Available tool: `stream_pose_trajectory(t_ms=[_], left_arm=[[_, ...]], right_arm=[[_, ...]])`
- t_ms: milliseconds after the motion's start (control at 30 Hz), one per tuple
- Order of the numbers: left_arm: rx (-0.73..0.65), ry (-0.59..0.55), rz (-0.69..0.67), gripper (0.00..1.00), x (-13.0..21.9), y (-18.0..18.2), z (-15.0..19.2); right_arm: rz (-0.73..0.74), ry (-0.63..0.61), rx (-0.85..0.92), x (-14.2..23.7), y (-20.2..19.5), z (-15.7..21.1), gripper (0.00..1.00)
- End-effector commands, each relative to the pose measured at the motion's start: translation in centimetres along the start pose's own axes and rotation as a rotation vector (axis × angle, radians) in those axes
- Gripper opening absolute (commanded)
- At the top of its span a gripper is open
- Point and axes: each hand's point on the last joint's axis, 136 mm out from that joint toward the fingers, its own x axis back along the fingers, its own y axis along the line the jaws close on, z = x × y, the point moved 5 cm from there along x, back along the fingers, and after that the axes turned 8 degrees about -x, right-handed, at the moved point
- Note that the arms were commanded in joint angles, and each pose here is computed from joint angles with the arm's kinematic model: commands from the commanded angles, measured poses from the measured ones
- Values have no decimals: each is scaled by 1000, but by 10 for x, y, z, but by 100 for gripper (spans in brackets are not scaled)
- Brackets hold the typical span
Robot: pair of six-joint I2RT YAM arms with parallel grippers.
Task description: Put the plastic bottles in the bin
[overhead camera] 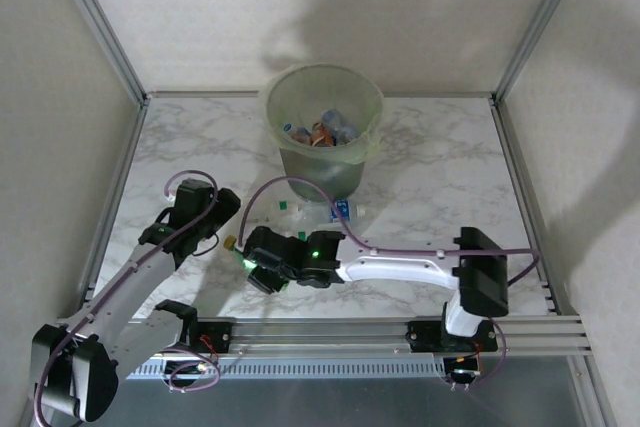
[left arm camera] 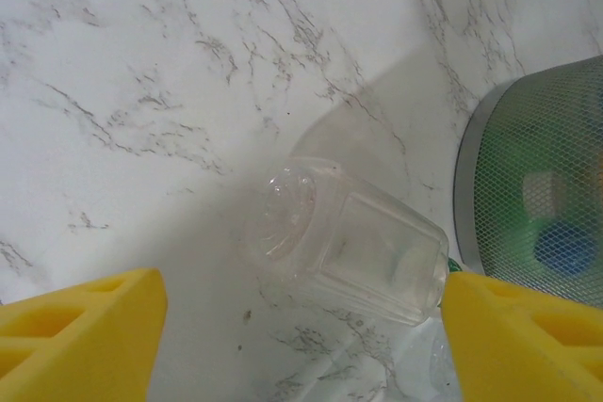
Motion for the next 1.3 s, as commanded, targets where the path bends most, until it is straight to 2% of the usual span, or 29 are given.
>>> stream_pose_trajectory(t_ms=[0,133,333,533,667,833,1033,1067,1267], left_arm=[[-19,-26,6,75,7,-6,-11],[-26,-19,16,75,7,-8,-10],[-30,-3,43,74,5,-14,-9],[-37,0,47,73,4,-15,-8],[-37,10,50,73,3,-15,-4],[-38,12,56,73,4,-16,-3],[-27,23,59,73,0,-12,4],[-27,27,57,73,-2,-11,6],[-32,55,52,73,-8,-5,18]], right_arm=[[29,-126,-75,38,-8,-24,53],[95,-282,-191,78,-33,-49,54],[253,-515,-420,147,-100,-86,55],[295,-615,-668,191,-183,-118,56],[302,-618,-727,194,-217,-138,56],[277,-572,-836,177,-260,-156,55],[197,-547,-890,147,-271,-179,56],[202,-545,-909,143,-283,-179,56],[192,-501,-946,111,-293,-183,61]])
